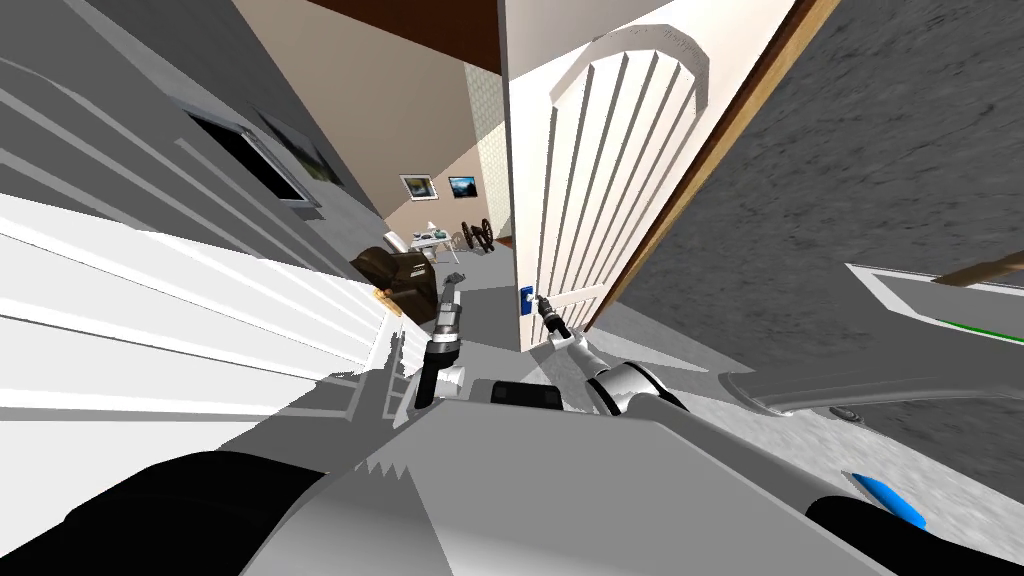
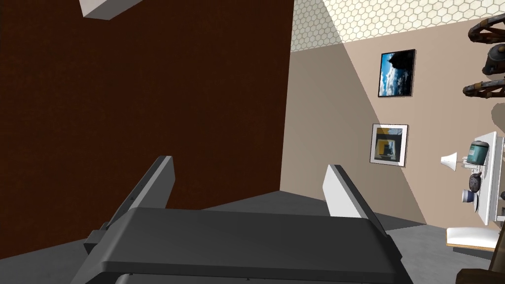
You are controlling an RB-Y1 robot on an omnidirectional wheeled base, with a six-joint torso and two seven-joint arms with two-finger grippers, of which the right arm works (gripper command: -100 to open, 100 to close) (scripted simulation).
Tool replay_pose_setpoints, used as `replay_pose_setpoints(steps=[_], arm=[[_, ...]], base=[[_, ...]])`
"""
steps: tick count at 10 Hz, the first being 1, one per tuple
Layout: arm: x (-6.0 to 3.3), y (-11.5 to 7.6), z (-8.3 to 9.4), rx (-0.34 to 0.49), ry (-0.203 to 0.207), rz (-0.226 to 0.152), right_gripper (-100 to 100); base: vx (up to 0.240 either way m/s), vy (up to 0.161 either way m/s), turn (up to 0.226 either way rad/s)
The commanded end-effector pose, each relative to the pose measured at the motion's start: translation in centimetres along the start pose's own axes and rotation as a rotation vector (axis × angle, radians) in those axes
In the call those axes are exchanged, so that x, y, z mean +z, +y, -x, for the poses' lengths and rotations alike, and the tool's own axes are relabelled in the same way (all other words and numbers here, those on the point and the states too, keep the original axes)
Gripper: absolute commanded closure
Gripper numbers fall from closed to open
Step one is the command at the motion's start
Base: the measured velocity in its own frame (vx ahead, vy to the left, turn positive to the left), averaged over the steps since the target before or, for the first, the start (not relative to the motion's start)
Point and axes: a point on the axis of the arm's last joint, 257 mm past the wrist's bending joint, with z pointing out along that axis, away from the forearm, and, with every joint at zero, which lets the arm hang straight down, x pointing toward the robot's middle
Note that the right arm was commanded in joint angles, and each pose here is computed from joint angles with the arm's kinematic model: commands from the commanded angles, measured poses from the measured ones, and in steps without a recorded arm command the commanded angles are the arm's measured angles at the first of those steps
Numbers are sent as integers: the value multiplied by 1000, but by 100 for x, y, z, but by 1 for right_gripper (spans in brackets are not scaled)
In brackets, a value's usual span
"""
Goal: Push the door open
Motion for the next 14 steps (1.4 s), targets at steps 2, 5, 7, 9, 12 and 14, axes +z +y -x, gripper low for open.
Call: replay_pose_setpoints(steps=[2, 5, 7, 9, 12, 14], arm=[[13, 10, -57, 6, 8, 1, -100], [39, 29, -221, 27, 26, 3, -100], [17, 9, -104, 13, 14, 2, -100], [13, 12, -62, 8, 8, 3, -100], [13, 20, -44, 9, 3, 6, -100], [18, 27, -86, 16, 4, 10, -100]], base=[[-217, -61, -12], [-218, -24, -15], [-1, 13, 14], [173, 64, 17], [198, 99, 23], [189, 68, 21]])
